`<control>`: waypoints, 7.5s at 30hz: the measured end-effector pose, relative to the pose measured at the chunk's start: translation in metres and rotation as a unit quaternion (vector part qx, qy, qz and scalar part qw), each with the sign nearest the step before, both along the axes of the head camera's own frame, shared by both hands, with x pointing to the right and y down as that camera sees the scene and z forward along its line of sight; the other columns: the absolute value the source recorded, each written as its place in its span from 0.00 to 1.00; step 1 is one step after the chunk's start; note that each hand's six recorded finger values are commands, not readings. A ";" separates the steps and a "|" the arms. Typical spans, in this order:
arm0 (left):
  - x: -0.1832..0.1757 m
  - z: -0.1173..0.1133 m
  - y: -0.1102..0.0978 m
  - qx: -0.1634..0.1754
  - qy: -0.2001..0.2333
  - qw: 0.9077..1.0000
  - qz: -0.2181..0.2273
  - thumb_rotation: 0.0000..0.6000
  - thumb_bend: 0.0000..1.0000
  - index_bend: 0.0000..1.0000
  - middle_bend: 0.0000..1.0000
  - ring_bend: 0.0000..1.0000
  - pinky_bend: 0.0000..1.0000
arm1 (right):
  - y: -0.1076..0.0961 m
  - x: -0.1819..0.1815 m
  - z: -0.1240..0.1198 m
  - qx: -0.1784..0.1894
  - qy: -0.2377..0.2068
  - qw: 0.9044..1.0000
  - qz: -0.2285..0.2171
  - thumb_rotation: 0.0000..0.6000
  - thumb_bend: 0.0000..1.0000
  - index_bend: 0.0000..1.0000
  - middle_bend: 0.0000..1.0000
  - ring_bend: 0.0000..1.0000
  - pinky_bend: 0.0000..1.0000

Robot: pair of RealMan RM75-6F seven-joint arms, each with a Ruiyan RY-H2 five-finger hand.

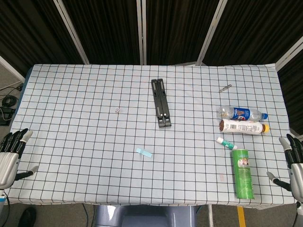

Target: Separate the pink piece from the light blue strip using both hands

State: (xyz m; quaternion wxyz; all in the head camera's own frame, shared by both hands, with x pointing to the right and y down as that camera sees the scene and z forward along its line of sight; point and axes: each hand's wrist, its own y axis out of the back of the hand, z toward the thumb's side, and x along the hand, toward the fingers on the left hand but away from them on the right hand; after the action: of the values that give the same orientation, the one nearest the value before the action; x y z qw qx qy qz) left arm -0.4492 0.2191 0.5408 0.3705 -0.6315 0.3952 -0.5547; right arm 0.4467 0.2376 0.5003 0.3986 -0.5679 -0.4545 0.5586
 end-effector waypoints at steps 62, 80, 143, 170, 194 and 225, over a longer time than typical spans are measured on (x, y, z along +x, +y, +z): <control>0.331 0.161 -0.071 0.084 0.034 0.780 0.619 1.00 0.35 0.42 0.00 0.00 0.00 | -0.013 0.047 0.022 -0.039 0.066 0.993 0.094 1.00 0.00 0.00 0.00 0.00 0.00; 0.332 0.168 -0.077 0.097 0.005 0.780 0.619 1.00 0.35 0.49 0.00 0.00 0.00 | -0.013 0.047 0.020 -0.036 0.065 0.993 0.094 1.00 0.00 0.00 0.00 0.00 0.00; 0.391 0.050 -0.169 0.026 0.031 0.943 0.329 1.00 0.55 0.89 0.00 0.00 0.00 | -0.112 -0.145 0.120 -0.220 -0.250 0.943 -0.024 1.00 0.03 0.29 0.00 0.00 0.00; 0.445 0.037 -0.172 -0.012 0.072 0.960 0.270 1.00 0.57 0.89 0.00 0.00 0.00 | -0.140 -0.223 0.150 -0.203 -0.313 0.928 0.015 1.00 0.13 0.39 0.00 0.00 0.00; 0.458 0.045 -0.164 -0.015 0.079 0.964 0.253 1.00 0.57 0.89 0.00 0.00 0.00 | -0.139 -0.238 0.152 -0.200 -0.322 0.925 0.014 1.00 0.24 0.52 0.00 0.00 0.00; 0.469 0.044 -0.163 -0.012 0.104 0.965 0.239 1.00 0.57 0.89 0.00 0.00 0.00 | -0.138 -0.244 0.156 -0.206 -0.318 0.925 0.014 1.00 0.28 0.54 0.00 0.00 0.00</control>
State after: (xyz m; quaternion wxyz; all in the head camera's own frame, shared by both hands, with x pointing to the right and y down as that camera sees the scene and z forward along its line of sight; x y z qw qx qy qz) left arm 0.0194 0.0561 0.5846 0.4418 -0.7661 0.2623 -0.3861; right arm 0.2029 0.0998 0.6563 0.0994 -0.7792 -0.4400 0.4352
